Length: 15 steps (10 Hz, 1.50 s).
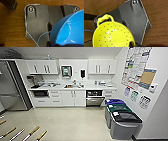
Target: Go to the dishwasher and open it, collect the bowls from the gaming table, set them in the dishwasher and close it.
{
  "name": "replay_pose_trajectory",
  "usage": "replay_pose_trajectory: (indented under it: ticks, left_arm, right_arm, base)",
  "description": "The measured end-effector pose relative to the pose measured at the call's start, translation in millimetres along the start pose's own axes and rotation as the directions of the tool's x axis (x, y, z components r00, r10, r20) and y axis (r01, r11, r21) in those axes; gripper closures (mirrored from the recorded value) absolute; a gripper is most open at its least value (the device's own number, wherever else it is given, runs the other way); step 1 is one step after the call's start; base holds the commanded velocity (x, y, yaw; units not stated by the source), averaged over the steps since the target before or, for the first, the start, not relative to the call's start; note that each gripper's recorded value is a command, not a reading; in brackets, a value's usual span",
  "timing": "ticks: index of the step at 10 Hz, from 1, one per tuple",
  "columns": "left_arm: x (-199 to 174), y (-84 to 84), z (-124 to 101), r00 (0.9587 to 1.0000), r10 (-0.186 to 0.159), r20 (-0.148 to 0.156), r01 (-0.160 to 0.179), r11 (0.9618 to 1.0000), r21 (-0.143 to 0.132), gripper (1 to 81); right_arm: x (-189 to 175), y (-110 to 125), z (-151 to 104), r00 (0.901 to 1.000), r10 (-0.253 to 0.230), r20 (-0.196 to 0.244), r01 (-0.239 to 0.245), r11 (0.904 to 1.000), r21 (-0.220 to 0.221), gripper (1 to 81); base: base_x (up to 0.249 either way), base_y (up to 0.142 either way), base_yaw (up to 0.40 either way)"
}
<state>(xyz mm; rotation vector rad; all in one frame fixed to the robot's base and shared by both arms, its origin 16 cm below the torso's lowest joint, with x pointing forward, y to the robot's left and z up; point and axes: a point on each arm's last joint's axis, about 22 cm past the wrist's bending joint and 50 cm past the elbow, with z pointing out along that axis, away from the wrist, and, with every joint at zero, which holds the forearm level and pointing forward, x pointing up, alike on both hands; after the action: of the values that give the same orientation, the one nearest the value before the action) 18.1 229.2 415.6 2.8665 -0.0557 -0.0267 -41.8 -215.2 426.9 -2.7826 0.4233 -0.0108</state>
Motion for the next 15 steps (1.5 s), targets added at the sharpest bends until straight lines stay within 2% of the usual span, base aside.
replay_pose_trajectory:
  ticks: [4, 10, 13, 14, 15]
  left_arm:
    - [2.6, 1.2, 0.0, 0.9999, 0.0, -0.012, 0.0, 1.0, -0.005, 81.1]
    - [3.1, 0.8, -0.2, 0.9999, 0.0, -0.014, 0.0, 1.0, -0.005, 81.1]
    - [2.2, -0.5, -0.5, 0.9999, 0.0, -0.013, 0.0, 1.0, -0.004, 81.1]
    - [0.5, -7.7, -2.3, 0.9999, 0.0, -0.011, 0.0, 1.0, 0.007, 81.1]
    - [4.5, -7.9, -2.0, 0.9999, 0.001, -0.013, 0.0, 1.0, 0.008, 81.1]
  right_arm:
    - [0.3, 1.5, -0.3, 1.0, 0.0, 0.0, 0.0, 1.0, -0.003, 81.1]
    - [0.4, 2.3, -0.3, 1.0, 0.0, -0.001, 0.0, 1.0, -0.005, 81.1]
    - [0.1, 1.1, 0.0, 1.0, 0.0, -0.002, 0.0, 1.0, -0.003, 81.1]
    - [-6.2, -4.6, 2.0, 1.0, 0.001, 0.007, -0.001, 1.0, 0.004, 81.1]
    - [-3.3, -4.6, 1.8, 1.0, 0.001, 0.006, -0.001, 1.0, 0.004, 81.1]
  base:
    - [0.168, 0.0, 0.0]
    - [0.168, 0.0, 0.0]
    - [0.155, -0.134, 0.0]
    - [0.153, -0.131, 0.0]
    - [0.153, -0.126, 0.0]
